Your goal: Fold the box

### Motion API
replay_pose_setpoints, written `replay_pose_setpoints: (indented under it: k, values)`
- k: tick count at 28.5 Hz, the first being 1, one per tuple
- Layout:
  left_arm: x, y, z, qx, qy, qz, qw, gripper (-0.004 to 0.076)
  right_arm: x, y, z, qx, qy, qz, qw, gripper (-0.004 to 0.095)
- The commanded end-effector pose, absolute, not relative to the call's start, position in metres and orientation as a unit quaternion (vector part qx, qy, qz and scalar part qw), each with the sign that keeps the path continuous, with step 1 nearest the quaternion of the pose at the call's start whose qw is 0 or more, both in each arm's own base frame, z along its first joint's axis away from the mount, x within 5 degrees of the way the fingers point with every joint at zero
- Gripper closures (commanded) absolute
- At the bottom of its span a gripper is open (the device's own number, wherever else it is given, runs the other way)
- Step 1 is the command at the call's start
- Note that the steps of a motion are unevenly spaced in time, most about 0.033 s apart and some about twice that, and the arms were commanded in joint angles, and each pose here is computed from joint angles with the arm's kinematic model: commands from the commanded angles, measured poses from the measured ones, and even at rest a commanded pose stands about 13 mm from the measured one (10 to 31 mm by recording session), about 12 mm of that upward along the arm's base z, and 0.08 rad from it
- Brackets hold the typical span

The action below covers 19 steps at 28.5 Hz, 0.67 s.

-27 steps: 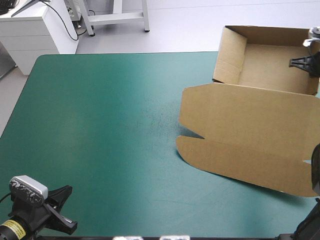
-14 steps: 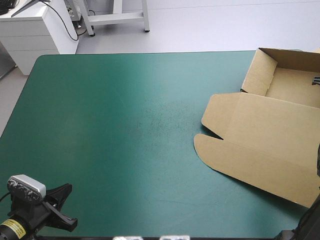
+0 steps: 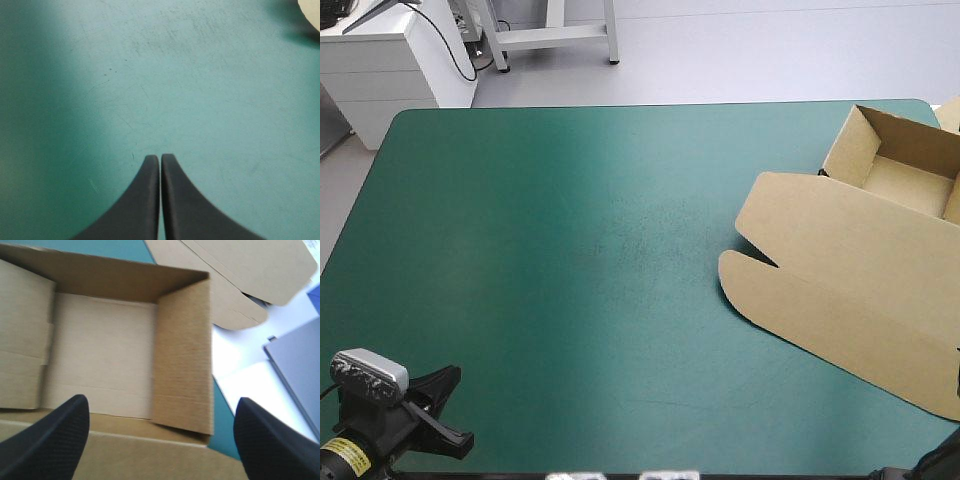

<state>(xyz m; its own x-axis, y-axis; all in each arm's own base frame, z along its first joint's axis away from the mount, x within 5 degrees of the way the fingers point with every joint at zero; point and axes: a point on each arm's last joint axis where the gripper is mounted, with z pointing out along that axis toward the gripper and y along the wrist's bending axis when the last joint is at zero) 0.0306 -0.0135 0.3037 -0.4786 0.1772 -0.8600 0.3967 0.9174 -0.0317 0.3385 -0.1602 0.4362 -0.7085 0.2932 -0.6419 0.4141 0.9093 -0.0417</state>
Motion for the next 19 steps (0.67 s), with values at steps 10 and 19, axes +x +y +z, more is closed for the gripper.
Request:
replay_pose_setpoints:
  k: [10,19]
  values:
    - [0.034,-0.016,0.319,0.160,0.823,-0.134,0.529,0.0731,0.226,-0.037,0.485,0.029,0.893,0.028,0.448,0.0929]
    - [0.032,-0.014,0.324,0.164,0.802,-0.130,0.560,0.0731,0.155,0.023,0.449,-0.127,0.880,0.067,0.452,0.0929]
